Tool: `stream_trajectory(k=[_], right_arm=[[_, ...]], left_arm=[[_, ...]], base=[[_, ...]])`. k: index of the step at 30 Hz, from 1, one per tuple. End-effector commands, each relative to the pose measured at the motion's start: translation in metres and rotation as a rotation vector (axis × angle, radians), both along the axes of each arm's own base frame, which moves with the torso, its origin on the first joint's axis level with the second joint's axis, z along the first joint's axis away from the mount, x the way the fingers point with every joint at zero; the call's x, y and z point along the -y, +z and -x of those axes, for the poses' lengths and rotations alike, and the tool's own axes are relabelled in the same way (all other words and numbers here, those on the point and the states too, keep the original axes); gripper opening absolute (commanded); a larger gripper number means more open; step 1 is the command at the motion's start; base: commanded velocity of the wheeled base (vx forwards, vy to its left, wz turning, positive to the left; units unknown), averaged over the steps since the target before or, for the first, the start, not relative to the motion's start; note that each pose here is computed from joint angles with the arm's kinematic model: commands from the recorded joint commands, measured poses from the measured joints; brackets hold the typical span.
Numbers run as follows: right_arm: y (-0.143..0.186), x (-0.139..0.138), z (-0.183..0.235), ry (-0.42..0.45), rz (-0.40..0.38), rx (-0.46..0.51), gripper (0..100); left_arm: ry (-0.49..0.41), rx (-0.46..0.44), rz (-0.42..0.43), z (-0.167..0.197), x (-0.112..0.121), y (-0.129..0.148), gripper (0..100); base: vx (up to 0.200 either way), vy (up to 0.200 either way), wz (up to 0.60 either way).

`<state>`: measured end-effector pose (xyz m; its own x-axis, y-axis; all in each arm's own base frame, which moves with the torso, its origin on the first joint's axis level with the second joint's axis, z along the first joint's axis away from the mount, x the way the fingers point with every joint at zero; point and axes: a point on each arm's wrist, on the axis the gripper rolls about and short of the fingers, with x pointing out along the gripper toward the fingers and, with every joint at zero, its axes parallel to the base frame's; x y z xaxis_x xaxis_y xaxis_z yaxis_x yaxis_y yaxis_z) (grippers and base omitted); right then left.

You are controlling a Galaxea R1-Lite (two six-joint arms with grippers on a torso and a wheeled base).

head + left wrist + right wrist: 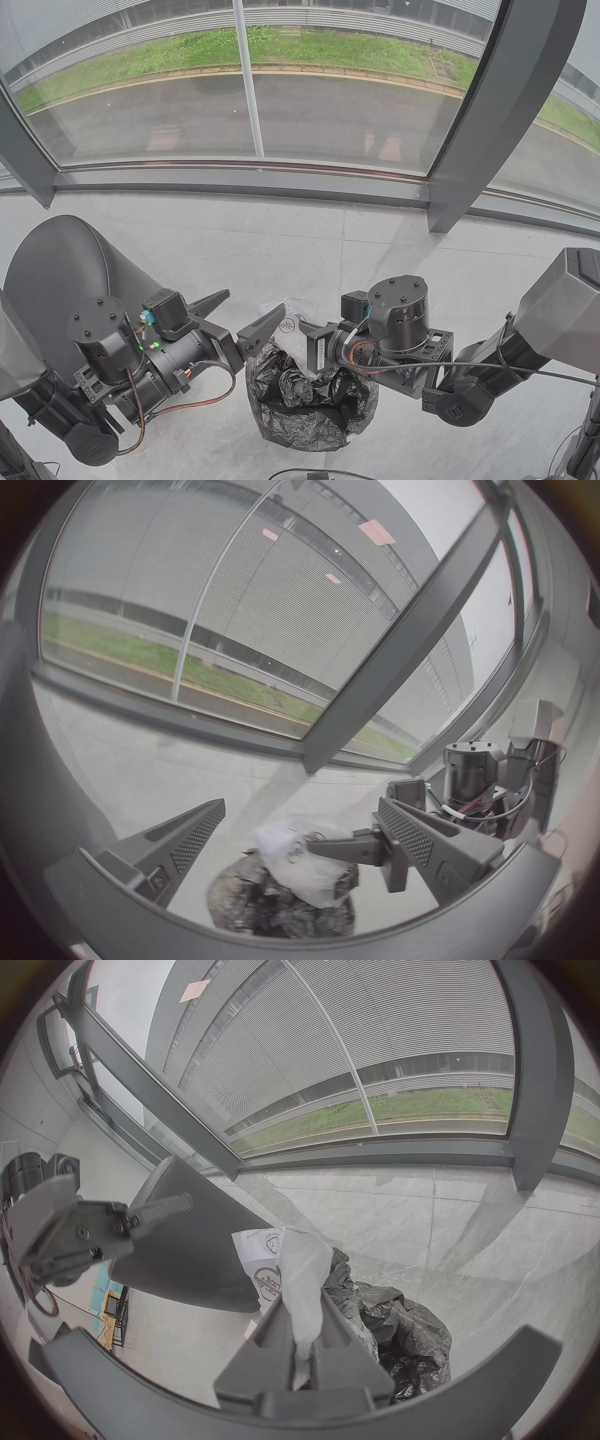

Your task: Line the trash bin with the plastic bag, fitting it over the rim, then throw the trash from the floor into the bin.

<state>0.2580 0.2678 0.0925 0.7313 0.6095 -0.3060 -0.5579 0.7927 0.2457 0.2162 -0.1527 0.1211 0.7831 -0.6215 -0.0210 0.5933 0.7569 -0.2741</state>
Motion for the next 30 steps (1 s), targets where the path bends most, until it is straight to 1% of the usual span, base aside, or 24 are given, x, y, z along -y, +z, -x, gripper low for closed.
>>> stream_trajectory(k=[1,3,4,6,8,9,13,15,19,22,26,30], right_arm=[[-0.016,-0.002,0.004,0.012,0.027,-0.023,0],[-0.021,-0.003,0.004,0.013,0.035,-0.032,0],[-0.021,-0.003,0.004,0.013,0.035,-0.032,0],[-0.028,-0.004,0.004,0.015,0.049,-0.044,0],[-0.029,-0.005,0.004,0.015,0.051,-0.046,0],[-0.033,-0.005,0.003,0.014,0.062,-0.053,0],[-0.044,-0.004,0.004,0.017,0.09,-0.069,0],[-0.05,-0.004,0.002,0.016,0.105,-0.077,0],[-0.06,-0.005,-0.001,0.013,0.124,-0.094,0],[-0.064,-0.005,-0.001,0.014,0.136,-0.099,0],[-0.075,-0.005,-0.003,0.025,0.182,-0.094,0],[-0.08,0.0,-0.008,0.014,0.203,-0.096,0]], left_arm=[[0.098,0.106,-0.059,0.023,-0.02,0.016,100],[0.102,0.109,-0.064,0.033,-0.028,0.017,100],[0.102,0.109,-0.064,0.033,-0.028,0.017,100],[0.104,0.089,-0.035,0.047,-0.038,0.018,100],[0.105,0.076,-0.022,0.05,-0.041,0.018,100],[0.1,0.047,0.0,0.057,-0.047,0.015,100],[0.088,0.026,0.011,0.061,-0.054,0.013,100],[0.073,0.022,0.008,0.06,-0.053,0.012,100],[0.069,-0.003,-0.005,0.059,-0.052,0.007,100],[0.071,-0.002,-0.004,0.059,-0.052,0.007,100],[0.071,-0.001,-0.002,0.06,-0.053,0.008,100],[0.071,-0.004,-0.003,0.06,-0.053,0.007,100]], base=[[0.0,0.0,0.0],[0.0,0.0,0.0],[0.0,0.0,0.0],[0.0,0.0,0.0],[0.0,0.0,0.0],[0.0,0.0,0.0],[0.0,0.0,0.0],[0.0,0.0,0.0],[0.0,0.0,0.0],[0.0,0.0,0.0],[0.0,0.0,0.0],[0.0,0.0,0.0]])
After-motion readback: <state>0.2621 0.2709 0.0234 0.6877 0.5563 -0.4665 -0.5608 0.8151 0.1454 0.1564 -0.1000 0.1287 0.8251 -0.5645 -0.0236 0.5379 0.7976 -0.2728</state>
